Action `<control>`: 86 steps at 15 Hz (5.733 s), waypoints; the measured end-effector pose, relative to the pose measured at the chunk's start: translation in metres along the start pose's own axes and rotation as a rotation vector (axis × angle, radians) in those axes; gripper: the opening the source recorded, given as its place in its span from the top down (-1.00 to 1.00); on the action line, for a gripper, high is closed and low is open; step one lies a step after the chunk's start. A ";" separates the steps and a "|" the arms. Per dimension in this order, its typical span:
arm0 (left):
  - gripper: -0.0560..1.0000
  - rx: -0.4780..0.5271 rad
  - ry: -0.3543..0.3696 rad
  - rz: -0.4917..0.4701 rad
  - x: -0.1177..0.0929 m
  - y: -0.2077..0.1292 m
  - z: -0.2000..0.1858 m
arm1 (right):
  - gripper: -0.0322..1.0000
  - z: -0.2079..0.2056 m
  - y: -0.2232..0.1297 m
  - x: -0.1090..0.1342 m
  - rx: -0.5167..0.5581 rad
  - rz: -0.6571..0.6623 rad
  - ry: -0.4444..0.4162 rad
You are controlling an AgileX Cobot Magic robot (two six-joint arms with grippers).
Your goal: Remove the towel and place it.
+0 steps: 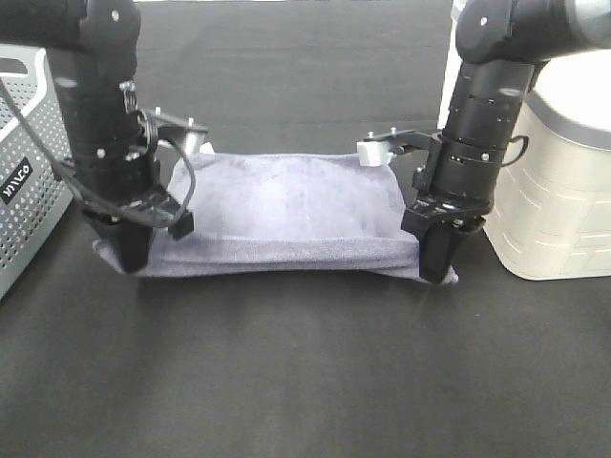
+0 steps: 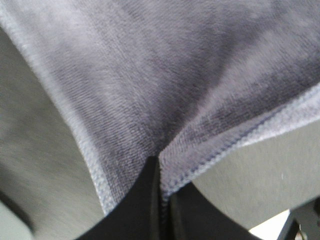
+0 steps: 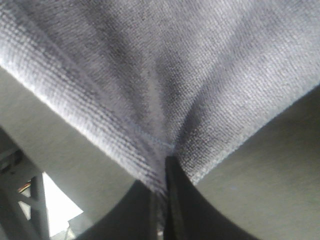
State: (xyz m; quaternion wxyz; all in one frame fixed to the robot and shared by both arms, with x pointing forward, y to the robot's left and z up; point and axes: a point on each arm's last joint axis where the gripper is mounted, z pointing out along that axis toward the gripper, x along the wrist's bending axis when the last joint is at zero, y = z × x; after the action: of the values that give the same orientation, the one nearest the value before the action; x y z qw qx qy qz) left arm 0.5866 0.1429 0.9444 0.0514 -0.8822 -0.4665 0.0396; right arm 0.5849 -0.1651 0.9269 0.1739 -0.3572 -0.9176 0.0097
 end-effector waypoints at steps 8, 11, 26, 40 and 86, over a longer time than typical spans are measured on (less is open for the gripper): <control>0.89 0.073 -0.024 0.100 -0.018 -0.011 0.018 | 0.92 0.032 -0.021 0.009 0.092 0.033 0.102; 0.89 0.073 -0.025 0.120 -0.018 -0.011 0.018 | 0.87 0.040 -0.026 0.013 0.109 0.030 0.140; 0.71 0.174 -0.050 0.163 -0.020 -0.031 0.040 | -0.46 0.025 -0.027 0.022 0.061 0.253 0.153; -0.12 0.081 0.001 -0.001 -0.018 -0.029 0.010 | -0.47 0.013 -0.012 0.040 -0.123 0.293 0.124; -0.12 -0.244 0.098 -0.171 0.007 -0.082 -0.098 | -0.36 0.089 -0.037 0.098 -0.183 0.210 -0.197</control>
State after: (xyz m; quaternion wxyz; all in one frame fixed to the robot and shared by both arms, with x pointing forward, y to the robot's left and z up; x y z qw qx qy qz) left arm 0.5347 0.1889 1.0519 -0.0302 -0.8398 -0.5382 -0.0652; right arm 0.4648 -0.1188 0.8790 0.0480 -0.4627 -0.8849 -0.0212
